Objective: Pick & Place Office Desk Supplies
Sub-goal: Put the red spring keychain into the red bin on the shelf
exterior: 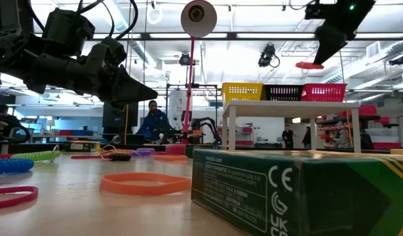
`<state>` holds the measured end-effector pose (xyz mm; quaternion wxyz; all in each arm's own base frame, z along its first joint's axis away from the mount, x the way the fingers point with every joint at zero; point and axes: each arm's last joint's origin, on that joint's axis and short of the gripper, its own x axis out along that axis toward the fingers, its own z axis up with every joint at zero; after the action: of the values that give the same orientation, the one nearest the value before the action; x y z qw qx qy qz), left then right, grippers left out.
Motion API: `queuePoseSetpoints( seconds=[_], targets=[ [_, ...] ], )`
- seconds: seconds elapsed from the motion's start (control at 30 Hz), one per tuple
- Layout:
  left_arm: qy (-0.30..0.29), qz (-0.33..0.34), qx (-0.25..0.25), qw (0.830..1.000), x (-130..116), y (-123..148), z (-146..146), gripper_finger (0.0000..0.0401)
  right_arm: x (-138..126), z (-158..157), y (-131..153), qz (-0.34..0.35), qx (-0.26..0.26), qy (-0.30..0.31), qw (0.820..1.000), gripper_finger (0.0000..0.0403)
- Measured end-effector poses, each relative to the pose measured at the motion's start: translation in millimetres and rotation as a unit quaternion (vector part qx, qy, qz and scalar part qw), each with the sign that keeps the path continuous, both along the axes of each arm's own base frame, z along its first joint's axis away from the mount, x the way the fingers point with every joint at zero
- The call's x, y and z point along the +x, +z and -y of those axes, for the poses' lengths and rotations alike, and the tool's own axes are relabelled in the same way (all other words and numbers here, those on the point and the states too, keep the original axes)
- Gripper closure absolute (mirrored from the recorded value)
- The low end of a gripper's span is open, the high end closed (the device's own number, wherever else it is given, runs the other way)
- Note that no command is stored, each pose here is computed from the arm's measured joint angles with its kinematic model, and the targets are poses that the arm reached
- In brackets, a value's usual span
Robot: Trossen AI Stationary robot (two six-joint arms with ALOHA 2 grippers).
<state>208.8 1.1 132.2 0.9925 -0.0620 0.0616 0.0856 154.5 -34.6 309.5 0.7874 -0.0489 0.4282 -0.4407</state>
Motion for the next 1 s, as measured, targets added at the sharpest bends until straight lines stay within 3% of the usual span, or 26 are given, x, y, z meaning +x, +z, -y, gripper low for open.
queuePoseSetpoints(
  seconds=[0.17, 0.3, 0.6, 0.77, 1.0],
  targets=[
    [0.0, 0.0, 0.0, 1.0, 0, 0, 0, 0.0387, -18, 44, 12, -0.005, -0.06, -0.11, 0.992, 0.0391],
    [0.001, 0.0, 0.0, 1.0, 0, 0, 0, 0.0387, -22, 80, 13, -0.019, -0.072, -0.164, 0.984, 0.0391],
    [0.036, 0.0, 0.004, 0.999, 0, 0, -2, 0.0387, -21, 137, -13, -0.054, 0.0, -0.198, 0.979, 0.0387],
    [0.034, 0.0, 0.001, 0.999, 0, 0, -2, 0.0387, -19, 146, -22, -0.046, 0.03, -0.195, 0.979, 0.0362],
    [0.036, 0.003, -0.011, 0.999, 0, 0, -2, 0.0387, -17, 144, -16, -0.033, 0.024, -0.192, 0.981, 0.0312]
  ],
)
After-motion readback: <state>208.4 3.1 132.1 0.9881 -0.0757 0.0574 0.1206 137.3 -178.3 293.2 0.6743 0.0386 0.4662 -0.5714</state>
